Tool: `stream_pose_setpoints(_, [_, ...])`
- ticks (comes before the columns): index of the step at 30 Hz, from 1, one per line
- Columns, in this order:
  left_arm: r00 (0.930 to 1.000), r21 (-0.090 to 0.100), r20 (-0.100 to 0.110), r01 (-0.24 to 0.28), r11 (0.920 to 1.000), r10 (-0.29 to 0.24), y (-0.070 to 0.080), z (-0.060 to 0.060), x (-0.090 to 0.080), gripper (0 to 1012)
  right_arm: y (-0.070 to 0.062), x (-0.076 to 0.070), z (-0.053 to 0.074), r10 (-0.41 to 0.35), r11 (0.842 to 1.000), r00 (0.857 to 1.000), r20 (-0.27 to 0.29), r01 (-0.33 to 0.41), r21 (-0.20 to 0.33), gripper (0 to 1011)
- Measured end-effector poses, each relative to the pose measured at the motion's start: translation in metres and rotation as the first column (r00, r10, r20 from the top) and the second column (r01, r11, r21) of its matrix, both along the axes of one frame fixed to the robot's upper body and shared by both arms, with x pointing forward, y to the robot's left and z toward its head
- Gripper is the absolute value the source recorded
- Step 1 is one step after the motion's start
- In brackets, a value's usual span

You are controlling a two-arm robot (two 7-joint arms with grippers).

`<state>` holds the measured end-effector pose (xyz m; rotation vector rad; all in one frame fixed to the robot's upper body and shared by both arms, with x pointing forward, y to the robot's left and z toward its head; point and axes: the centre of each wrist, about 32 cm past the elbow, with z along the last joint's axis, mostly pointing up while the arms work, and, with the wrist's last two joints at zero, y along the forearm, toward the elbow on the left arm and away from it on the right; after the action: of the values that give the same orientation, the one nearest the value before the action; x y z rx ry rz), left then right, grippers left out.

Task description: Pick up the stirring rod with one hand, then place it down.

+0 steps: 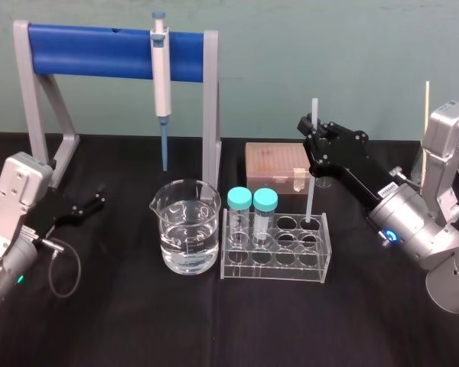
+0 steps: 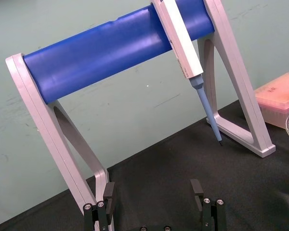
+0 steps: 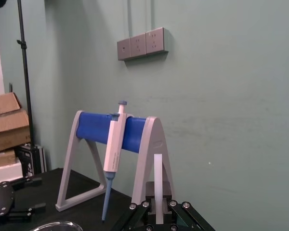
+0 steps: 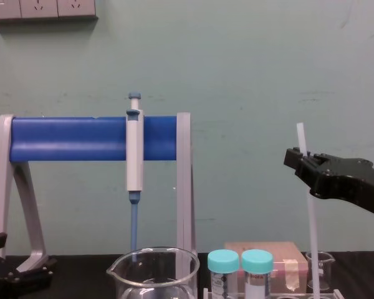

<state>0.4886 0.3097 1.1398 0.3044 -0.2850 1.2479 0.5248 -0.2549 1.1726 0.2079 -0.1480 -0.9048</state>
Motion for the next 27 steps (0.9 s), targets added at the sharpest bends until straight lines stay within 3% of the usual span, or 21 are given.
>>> stream_pose_setpoints(27, [1.0000, 0.000, 0.000, 0.000, 1.0000, 0.000, 0.000, 0.000, 0.000, 1000, 0.003, 0.003, -0.022, -0.033, 0.999, 0.997, -0.075, 0.031, -0.027, 72])
